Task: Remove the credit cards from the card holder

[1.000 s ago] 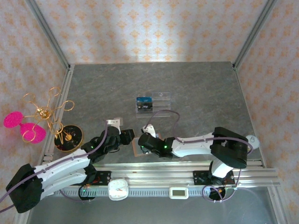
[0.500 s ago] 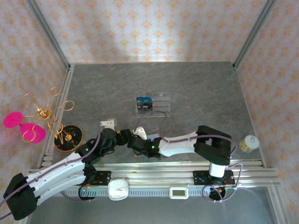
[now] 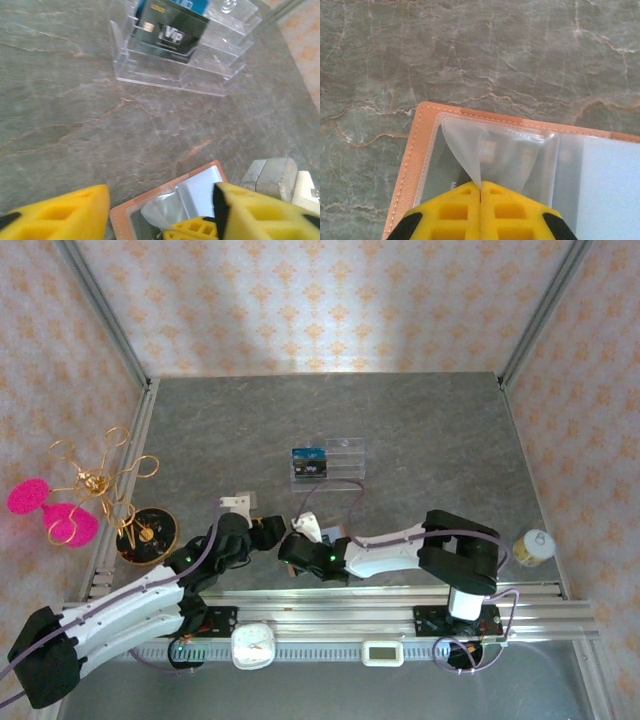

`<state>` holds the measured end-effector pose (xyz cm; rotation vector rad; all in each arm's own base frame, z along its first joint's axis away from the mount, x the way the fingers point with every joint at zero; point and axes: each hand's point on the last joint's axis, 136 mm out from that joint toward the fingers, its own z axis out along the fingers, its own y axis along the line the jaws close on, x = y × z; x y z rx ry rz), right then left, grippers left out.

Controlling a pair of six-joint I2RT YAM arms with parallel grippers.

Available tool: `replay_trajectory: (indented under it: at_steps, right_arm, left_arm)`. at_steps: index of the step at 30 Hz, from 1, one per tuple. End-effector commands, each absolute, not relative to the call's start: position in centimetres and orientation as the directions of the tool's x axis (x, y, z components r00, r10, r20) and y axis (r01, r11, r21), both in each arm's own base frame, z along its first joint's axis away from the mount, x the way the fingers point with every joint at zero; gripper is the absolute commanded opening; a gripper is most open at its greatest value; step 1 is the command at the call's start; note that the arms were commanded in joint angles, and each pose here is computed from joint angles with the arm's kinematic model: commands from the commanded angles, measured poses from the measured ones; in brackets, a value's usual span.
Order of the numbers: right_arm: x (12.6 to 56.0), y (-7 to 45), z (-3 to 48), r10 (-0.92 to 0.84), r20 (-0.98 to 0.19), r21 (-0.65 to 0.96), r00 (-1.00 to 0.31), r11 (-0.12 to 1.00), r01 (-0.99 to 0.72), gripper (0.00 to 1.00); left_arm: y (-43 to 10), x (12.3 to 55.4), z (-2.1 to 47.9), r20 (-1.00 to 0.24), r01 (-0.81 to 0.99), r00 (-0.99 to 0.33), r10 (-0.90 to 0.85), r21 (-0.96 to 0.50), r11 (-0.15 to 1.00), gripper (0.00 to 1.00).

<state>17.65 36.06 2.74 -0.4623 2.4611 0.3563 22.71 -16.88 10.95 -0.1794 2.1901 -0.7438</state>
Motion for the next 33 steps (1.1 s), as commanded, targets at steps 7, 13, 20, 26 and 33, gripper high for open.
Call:
replay_trajectory:
  at_steps: [7,13,20,26,33]
  right_arm:
    - [18.2,35.6,7.0,-0.031,-0.669,0.340,-0.743,0.875,-0.343,0.00]
    - [18.3,35.0,7.2,0.005,-0.672,0.358,-0.741,0.878,-0.319,0.00]
    - [18.5,34.5,7.5,0.028,-0.679,0.364,-0.734,0.881,-0.303,0.16]
    - [19.6,30.4,8.7,0.126,-0.712,0.323,-0.691,0.932,-0.163,0.33]
    - [19.2,25.5,8.8,0.214,-0.713,0.331,-0.667,0.942,-0.052,0.27]
  left_arm:
    - [-21.1,22.2,10.5,-0.599,0.213,-0.735,-0.318,-0.648,0.731,0.20]
    - [-22.7,21.8,8.5,-0.566,0.214,-0.782,-0.259,-0.635,0.743,0.04]
    - [-23.5,21.0,5.2,-0.499,0.188,-0.849,-0.171,-0.589,0.786,0.00]
    - [-26.0,19.6,4.9,-0.469,0.247,-0.880,-0.077,-0.589,0.770,0.10]
    - [-29.2,18.8,4.3,-0.445,0.302,-0.895,0.030,-0.555,0.775,0.13]
